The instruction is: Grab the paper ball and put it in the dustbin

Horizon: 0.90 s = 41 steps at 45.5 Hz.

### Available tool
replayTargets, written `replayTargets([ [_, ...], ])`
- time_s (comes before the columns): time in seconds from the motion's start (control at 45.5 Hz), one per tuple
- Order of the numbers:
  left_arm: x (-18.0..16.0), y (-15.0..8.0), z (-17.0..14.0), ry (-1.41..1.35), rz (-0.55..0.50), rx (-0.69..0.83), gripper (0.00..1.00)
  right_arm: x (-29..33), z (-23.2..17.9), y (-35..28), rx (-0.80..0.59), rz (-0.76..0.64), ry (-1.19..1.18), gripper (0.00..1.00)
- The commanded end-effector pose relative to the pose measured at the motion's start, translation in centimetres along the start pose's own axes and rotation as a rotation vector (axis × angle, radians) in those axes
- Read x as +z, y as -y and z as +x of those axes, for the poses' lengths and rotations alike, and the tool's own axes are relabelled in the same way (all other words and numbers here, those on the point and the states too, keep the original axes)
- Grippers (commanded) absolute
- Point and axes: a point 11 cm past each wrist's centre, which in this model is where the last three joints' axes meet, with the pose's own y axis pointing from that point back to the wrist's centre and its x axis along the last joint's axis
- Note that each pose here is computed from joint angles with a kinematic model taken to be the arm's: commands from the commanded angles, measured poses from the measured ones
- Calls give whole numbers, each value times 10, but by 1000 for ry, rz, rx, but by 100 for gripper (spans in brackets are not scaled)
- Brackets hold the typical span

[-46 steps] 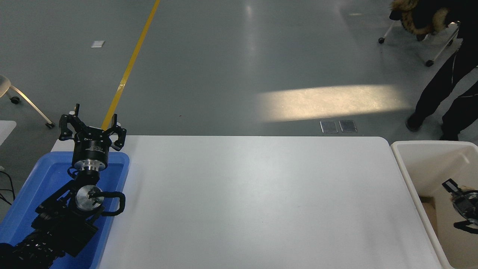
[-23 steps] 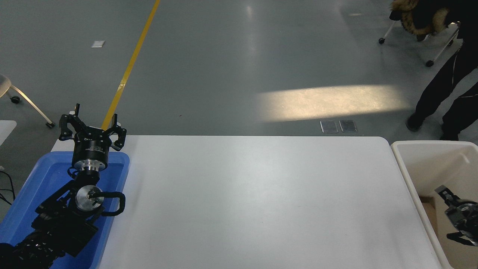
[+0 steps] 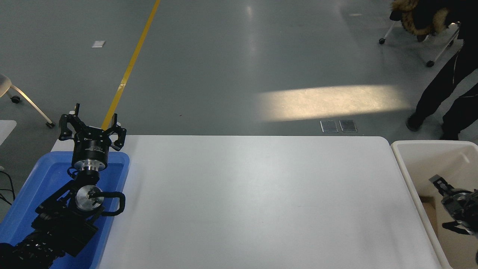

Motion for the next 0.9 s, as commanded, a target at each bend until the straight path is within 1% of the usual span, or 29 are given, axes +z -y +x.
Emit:
replayTargets([
  [0.0,0,0,-1,-1,1,-3,99,-54,26,-49,-120,74,-37,100],
  [0.088,0,0,0,0,2,-2,99,-72,41,-76,-140,97,-91,100],
  [0.22,0,0,0,1,1,1,99,-100,39,-126,-207,148,-190,100],
  [0.396,0,0,0,1,1,1,99,-134,-8,-214,-367,244,-380,100],
  [0.462,0,0,0,0,1,1,99,-145,-24,-246,-407,289,-448,100],
  [0.527,0,0,0,0,1,1,99,-158,-29,-270,-409,330,-495,100],
  [0.637,0,-1,1,1,1,3,99,-172,-33,-296,-436,364,-567,100],
  [0.769,0,0,0,-1,1,0,99,-181,-32,-316,-473,392,-601,100],
  [0.879,0,-1,1,0,1,1,99,-183,-31,-331,-539,395,-627,100],
])
